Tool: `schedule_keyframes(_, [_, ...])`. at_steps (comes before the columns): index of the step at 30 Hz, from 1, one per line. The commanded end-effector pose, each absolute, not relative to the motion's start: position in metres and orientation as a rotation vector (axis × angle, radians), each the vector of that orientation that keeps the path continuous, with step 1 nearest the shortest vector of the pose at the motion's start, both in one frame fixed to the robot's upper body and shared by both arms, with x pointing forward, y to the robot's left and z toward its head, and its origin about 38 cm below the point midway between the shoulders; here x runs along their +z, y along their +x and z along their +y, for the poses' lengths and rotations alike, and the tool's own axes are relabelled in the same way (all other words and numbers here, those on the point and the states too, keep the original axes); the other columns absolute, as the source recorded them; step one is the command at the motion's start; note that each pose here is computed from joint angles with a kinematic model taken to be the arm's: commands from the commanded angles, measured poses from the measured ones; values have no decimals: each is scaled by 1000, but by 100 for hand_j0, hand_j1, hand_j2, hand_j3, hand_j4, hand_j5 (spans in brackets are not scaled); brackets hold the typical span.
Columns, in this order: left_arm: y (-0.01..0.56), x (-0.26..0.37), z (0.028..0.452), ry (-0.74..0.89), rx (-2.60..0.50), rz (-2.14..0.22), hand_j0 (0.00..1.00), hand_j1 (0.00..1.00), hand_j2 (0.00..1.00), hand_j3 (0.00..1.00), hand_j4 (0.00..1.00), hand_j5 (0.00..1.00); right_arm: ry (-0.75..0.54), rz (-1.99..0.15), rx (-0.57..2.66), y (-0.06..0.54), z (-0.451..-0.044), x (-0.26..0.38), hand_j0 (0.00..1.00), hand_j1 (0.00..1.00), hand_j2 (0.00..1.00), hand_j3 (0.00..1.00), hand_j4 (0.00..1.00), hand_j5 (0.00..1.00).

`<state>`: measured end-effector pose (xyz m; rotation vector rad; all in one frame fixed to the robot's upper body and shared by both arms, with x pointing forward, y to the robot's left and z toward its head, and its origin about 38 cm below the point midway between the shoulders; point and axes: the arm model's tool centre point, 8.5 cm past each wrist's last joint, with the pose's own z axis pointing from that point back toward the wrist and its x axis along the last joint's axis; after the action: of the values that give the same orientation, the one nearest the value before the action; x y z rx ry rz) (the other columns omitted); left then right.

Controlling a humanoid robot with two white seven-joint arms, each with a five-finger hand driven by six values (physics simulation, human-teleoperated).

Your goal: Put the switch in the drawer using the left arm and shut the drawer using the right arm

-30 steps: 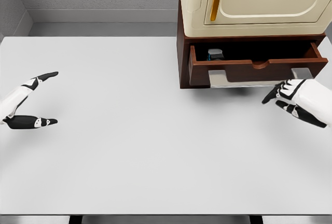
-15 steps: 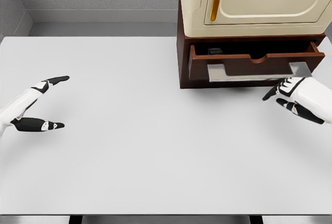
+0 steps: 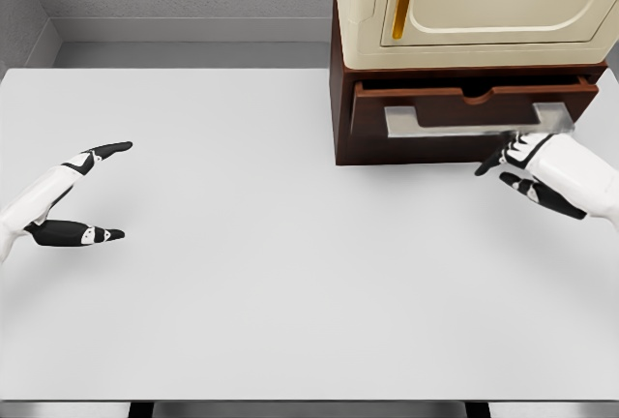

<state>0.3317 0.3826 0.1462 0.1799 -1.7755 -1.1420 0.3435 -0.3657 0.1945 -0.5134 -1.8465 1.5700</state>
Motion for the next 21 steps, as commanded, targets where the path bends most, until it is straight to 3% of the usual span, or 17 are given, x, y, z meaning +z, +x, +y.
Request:
schedule_keyframes(1, [332, 147, 383, 176, -1133, -1778, 100, 100, 100, 100, 100, 100, -496, -1841, 1555, 345, -364, 187, 54, 54, 54, 54, 54, 54])
schedule_keyframes(21, [331, 147, 383, 178, -1131, -1780, 100, 100, 100, 100, 100, 100, -483, -1862, 1544, 368, -351, 182, 54, 54, 54, 54, 54, 54])
